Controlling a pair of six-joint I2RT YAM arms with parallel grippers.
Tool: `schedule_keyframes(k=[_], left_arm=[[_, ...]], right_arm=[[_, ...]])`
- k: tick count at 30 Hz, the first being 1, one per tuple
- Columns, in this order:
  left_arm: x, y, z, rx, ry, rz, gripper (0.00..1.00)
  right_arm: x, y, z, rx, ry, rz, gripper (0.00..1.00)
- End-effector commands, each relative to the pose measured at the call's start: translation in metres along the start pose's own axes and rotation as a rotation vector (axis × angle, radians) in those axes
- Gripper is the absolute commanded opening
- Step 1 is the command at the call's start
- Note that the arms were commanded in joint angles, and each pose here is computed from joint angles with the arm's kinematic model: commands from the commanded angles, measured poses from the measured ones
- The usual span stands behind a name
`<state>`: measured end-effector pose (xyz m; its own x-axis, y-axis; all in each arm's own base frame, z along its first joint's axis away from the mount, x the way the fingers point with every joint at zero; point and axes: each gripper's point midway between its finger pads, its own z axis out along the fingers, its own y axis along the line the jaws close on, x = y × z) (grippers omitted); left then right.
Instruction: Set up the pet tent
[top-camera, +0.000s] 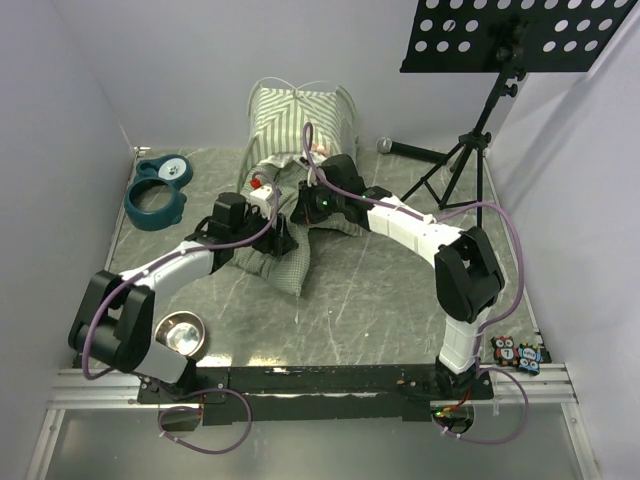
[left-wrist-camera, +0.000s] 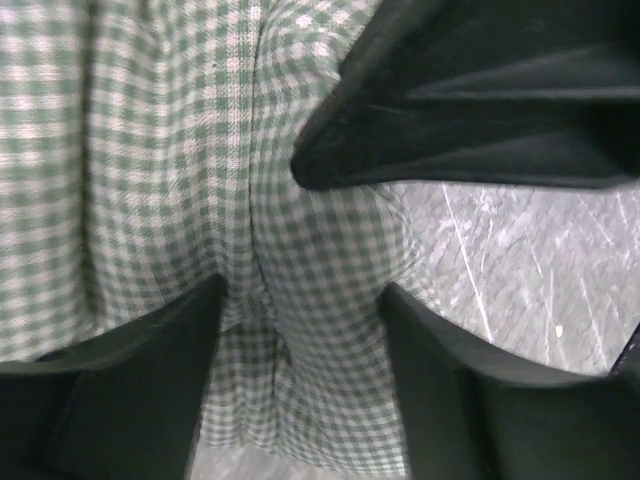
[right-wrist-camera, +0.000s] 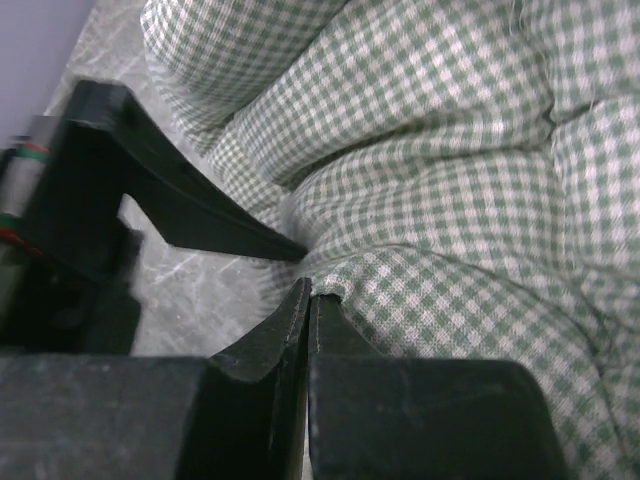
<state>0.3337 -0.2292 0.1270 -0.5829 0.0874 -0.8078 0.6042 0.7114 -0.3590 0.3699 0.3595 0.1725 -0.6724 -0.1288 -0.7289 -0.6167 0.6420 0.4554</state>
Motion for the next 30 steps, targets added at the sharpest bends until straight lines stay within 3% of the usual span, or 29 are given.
schedule_keyframes(k=[1,4,5,7,10,12,15,20,25,30], left_arm=[[-0.037,-0.002,0.009,0.005,-0.081,-0.012,0.55],[-0.036,0.008,0.01,-0.013,-0.057,-0.054,0.1],[-0.038,0.012,0.009,-0.017,-0.055,-0.084,0.01],[-0.043,0.02,0.006,0.003,-0.058,-0.142,0.01],[-0.051,0.03,0.002,0.012,-0.066,-0.19,0.01],[-0.052,0.032,0.001,0.019,-0.06,-0.203,0.01],[-0.053,0.03,0.004,0.036,-0.052,-0.212,0.01],[-0.056,0.027,0.004,0.055,-0.035,-0.242,0.01],[-0.06,0.021,0.002,0.076,-0.032,-0.243,0.01],[-0.055,0.018,0.001,0.093,-0.008,-0.244,0.01]], right_arm=[[-0.072,0.032,-0.037,-0.071,-0.226,-0.052,0.0],[-0.071,0.03,-0.044,-0.077,-0.224,-0.033,0.0],[-0.07,0.029,-0.047,-0.075,-0.22,-0.028,0.0],[-0.067,0.022,-0.055,-0.058,-0.213,-0.016,0.11],[-0.054,0.005,-0.07,-0.025,-0.182,0.029,0.46],[-0.046,-0.002,-0.086,-0.005,-0.169,0.054,0.59],[-0.03,-0.006,-0.113,0.004,-0.141,0.097,0.71],[0.005,-0.023,-0.152,0.091,-0.097,0.149,0.77],[0.039,-0.067,-0.153,0.275,-0.028,0.242,0.77],[0.001,-0.076,-0.134,0.221,-0.174,0.252,0.75]])
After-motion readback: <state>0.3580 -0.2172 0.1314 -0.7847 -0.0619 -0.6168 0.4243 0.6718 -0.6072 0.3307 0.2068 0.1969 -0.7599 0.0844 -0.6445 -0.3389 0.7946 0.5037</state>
